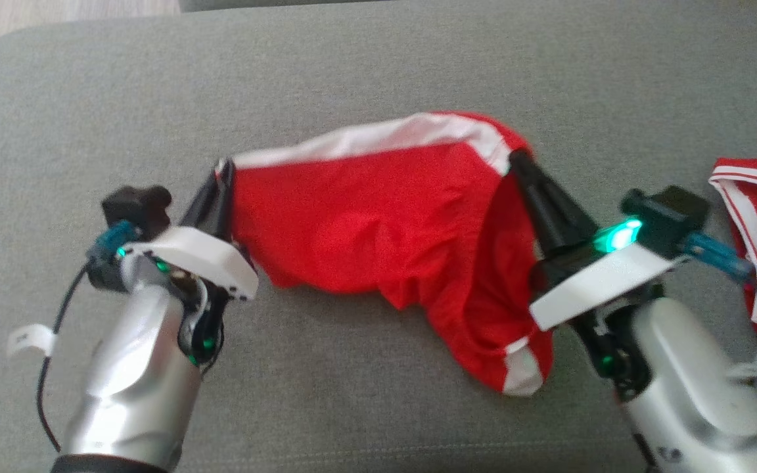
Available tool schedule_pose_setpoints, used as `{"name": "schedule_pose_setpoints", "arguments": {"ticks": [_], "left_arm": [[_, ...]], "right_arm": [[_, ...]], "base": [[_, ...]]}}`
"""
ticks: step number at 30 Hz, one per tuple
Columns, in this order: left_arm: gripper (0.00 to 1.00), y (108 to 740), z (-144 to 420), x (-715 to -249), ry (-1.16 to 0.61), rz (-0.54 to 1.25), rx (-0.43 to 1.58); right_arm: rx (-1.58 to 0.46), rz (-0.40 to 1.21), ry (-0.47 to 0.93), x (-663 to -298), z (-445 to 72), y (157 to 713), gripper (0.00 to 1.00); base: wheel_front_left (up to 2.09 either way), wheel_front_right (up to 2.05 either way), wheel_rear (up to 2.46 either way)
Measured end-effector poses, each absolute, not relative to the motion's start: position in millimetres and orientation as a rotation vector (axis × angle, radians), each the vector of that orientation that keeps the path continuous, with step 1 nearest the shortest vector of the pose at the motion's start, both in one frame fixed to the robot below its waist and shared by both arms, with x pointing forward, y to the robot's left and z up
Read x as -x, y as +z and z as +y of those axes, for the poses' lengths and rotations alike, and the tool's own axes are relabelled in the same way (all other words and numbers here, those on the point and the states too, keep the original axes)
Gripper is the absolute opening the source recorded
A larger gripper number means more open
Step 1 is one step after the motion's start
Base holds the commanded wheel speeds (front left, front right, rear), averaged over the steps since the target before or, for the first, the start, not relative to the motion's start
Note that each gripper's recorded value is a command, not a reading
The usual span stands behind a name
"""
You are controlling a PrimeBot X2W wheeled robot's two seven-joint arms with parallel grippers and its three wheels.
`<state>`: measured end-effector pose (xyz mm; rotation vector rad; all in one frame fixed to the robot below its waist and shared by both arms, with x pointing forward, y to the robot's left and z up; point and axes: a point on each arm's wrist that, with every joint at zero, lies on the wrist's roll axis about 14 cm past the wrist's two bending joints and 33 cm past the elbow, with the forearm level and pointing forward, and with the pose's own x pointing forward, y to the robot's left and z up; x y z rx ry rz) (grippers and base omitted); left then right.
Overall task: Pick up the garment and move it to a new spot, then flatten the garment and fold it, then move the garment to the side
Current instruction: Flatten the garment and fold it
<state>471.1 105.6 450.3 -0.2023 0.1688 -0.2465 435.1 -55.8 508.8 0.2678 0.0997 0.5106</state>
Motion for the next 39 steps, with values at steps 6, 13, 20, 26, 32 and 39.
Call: {"name": "schedule_pose_setpoints", "arguments": {"ticks": [6,13,20,26,32,39], "left_arm": [[0.0,541.2,103.8,-480.2,-0.274,-0.123,0.18],[0.0,630.2,97.8,-458.0,-0.325,-0.409,0.147],[0.0,710.2,89.9,-426.4,-0.382,-0.637,0.123],[0.0,760.8,83.4,-398.1,-0.416,-0.766,0.1],[0.0,766.4,81.7,-393.1,-0.422,-0.777,0.1],[0.0,759.5,81.5,-399.7,-0.422,-0.753,0.103]], "right_arm": [[-0.203,-0.075,0.449,-431.0,-92.3,560.6,0.0],[-0.114,-0.266,0.368,-419.9,-131.3,625.9,0.0],[-0.013,-0.424,0.308,-400.4,-158.7,687.3,0.0],[0.022,-0.5,0.275,-381.6,-170.0,718.8,0.0],[0.029,-0.503,0.266,-377.9,-173.0,722.8,0.0],[0.014,-0.483,0.264,-384.3,-174.7,716.6,0.0]], "base": [[0.0,0.0,0.0],[0.0,0.0,0.0],[0.0,0.0,0.0],[0.0,0.0,0.0],[0.0,0.0,0.0],[0.0,0.0,0.0]]}}
